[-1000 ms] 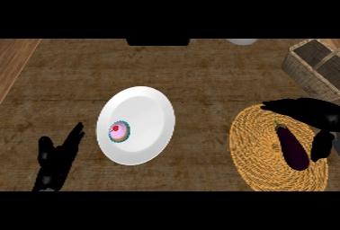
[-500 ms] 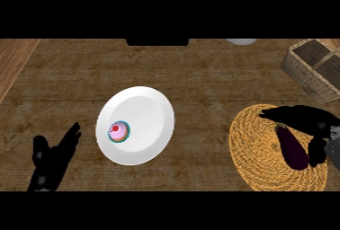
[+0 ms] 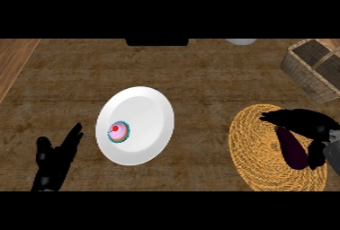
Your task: Pick the eggplant from the placemat and place it in the basket
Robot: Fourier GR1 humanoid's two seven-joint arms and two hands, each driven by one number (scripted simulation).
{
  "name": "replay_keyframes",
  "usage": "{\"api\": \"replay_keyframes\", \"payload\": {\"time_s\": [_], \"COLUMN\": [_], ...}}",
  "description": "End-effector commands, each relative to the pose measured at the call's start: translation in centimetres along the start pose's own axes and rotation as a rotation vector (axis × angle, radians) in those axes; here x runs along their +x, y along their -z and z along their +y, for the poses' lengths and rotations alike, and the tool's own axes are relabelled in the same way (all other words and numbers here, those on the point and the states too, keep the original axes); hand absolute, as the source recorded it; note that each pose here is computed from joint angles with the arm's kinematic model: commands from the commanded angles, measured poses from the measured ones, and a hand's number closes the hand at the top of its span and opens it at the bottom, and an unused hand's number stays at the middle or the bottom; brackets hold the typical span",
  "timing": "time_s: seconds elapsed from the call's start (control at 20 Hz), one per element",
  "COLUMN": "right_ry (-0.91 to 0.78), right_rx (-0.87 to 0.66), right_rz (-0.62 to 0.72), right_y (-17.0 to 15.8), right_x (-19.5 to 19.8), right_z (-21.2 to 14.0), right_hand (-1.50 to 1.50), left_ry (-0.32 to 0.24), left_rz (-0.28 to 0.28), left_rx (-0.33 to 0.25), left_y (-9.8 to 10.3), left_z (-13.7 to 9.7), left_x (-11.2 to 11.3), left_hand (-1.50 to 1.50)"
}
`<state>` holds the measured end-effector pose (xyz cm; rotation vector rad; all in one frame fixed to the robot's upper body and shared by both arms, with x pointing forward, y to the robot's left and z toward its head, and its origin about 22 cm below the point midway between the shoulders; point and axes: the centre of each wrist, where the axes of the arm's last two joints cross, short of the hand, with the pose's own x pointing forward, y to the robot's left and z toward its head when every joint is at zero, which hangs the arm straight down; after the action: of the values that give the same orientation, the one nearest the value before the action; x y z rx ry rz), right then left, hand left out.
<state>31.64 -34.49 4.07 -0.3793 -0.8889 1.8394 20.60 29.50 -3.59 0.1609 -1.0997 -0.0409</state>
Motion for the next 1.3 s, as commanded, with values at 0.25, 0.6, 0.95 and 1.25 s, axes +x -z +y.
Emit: {"api": "replay_keyframes", "payload": {"time_s": [0.25,0.6,0.95,1.25], "right_ry": [-0.070,-0.158,-0.167,-0.171], "right_rx": [-0.015,-0.072,-0.217,-0.444], "right_rz": [-0.040,-0.057,-0.093,-0.163], "right_y": [0.3,1.5,-1.7,-9.6], "right_x": [-1.2,-1.4,1.2,1.9], "right_z": [2.1,1.8,1.9,0.4], "right_hand": [1.50,1.50,1.50,1.50], "left_ry": [0.005,-0.011,-0.001,-0.045], "left_rz": [0.077,0.086,0.103,0.105], "left_rx": [-0.006,-0.019,0.025,0.061], "left_y": [-1.2,-0.9,-0.4,-1.4], "left_z": [0.6,0.3,-0.6,1.2], "left_x": [-3.0,-1.8,-2.1,-2.6], "left_hand": [0.00,0.00,0.00,0.00]}}
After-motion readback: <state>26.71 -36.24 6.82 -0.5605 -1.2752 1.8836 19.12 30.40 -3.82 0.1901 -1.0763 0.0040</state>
